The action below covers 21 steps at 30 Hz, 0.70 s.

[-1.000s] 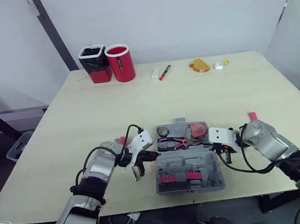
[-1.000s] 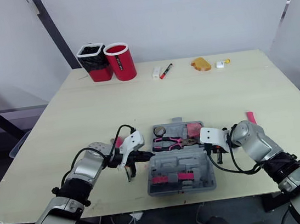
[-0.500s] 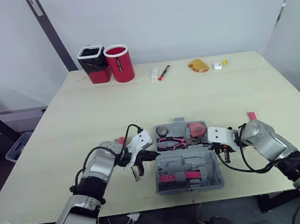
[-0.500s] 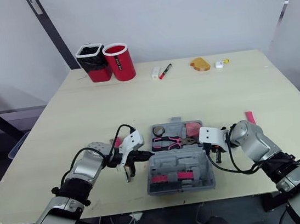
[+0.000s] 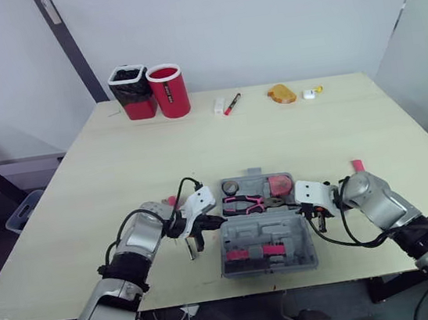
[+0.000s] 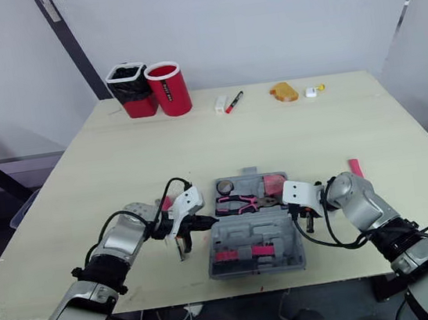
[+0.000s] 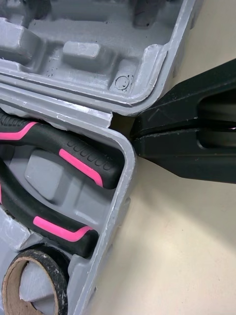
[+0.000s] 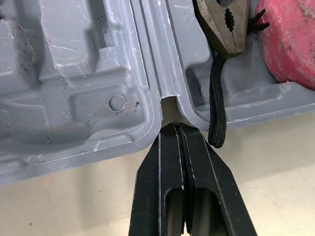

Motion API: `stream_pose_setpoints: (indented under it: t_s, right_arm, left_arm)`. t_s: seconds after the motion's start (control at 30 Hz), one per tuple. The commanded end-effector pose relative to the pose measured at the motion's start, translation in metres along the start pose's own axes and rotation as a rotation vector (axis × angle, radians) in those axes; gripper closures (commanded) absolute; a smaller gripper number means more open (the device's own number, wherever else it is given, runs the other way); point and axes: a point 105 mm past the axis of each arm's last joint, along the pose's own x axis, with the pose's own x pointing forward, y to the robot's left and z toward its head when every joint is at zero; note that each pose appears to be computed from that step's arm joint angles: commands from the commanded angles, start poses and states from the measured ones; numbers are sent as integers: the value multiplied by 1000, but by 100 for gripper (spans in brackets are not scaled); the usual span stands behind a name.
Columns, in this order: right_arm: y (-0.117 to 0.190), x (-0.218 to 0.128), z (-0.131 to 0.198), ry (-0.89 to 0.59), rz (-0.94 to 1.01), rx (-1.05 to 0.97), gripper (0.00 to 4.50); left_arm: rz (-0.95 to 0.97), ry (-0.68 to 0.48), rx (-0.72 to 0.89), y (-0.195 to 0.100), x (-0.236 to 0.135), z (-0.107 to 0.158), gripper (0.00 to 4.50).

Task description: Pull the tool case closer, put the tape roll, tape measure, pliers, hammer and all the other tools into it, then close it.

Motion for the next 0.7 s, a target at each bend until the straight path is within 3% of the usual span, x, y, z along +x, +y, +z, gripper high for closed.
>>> stream_pose_setpoints:
  t_s: [0.03,0.37,0.6,0.7]
  right_arm:
    - [-4,2,11,-31,-18,-28,450]
    - [0,1,10,-42,-9,-13,450]
    - [-10,-39,-6,-201,-153,170,450]
    - [-9,-63,-15,-352,-233,290,450]
  left_arm:
    - [17,-11,9,0,0,3,449]
    - [39,-26,12,3,-4,3,449]
    - [119,-246,-48,-2,-40,12,449]
    - [176,-330,-130,-8,-59,6,449]
